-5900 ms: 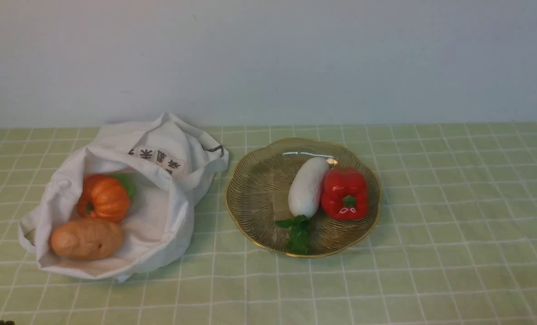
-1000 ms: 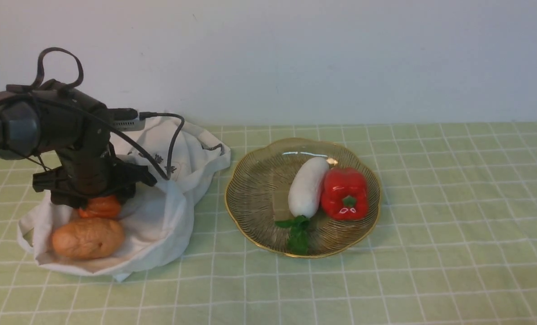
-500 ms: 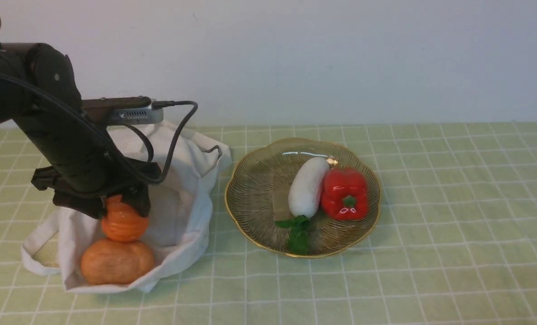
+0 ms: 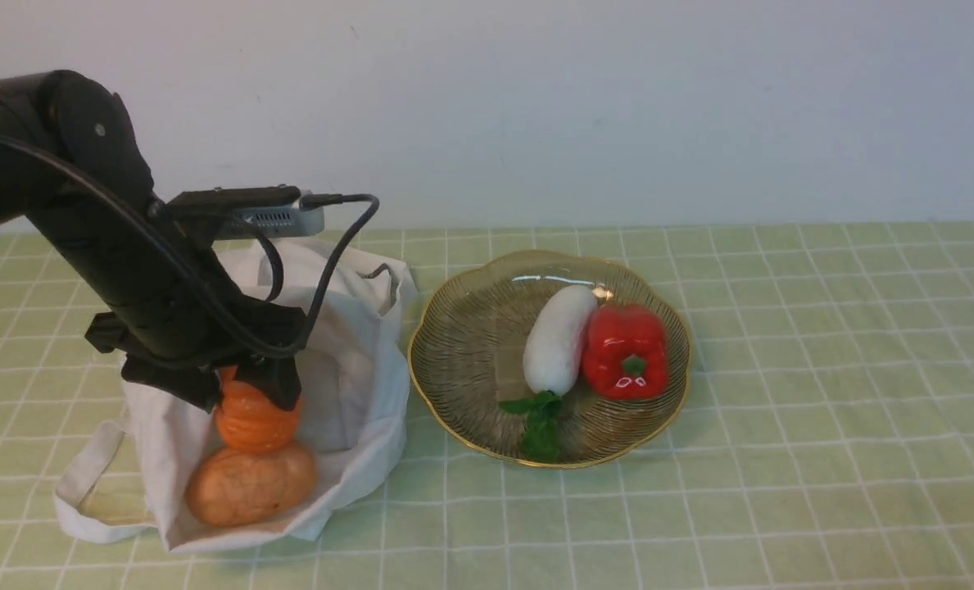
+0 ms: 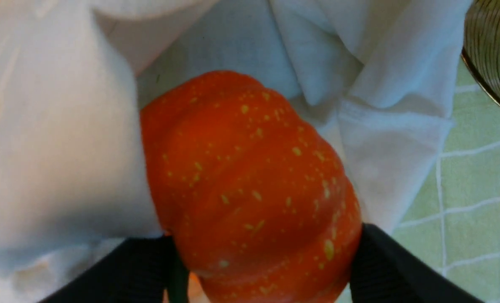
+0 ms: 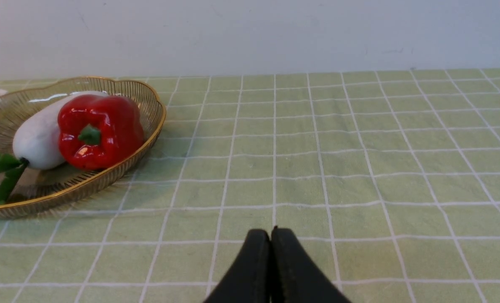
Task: Take vegetables from bag on green coffee tablecloth place on plate.
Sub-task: 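Move the orange pumpkin from the bag onto the plate with the left gripper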
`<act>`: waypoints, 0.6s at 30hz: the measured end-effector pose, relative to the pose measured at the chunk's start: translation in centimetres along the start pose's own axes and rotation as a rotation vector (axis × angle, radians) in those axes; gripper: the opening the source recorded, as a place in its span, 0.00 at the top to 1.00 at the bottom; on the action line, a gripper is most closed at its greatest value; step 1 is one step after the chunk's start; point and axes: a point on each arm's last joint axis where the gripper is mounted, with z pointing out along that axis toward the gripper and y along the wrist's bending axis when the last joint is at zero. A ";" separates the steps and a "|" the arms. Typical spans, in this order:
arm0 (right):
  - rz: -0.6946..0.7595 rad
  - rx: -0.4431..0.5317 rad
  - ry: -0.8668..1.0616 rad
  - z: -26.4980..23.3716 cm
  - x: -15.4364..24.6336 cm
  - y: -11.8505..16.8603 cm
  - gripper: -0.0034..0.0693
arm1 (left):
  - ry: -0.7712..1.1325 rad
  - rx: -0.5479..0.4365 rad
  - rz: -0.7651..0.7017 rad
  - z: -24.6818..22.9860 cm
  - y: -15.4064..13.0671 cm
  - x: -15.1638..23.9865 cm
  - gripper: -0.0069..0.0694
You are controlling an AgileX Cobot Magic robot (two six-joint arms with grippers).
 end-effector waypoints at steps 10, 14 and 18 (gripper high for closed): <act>0.000 0.000 0.000 0.0 0.0 0.0 0.97 | 0.018 -0.048 -0.039 4.4 1.2 -1.5 0.25; 0.000 0.000 0.000 0.0 0.0 0.0 0.97 | 0.023 -0.049 -0.041 4.3 1.2 -1.4 0.25; 0.000 0.000 0.000 0.0 0.0 0.0 0.97 | 0.023 -0.045 -0.034 3.1 0.9 -1.5 0.22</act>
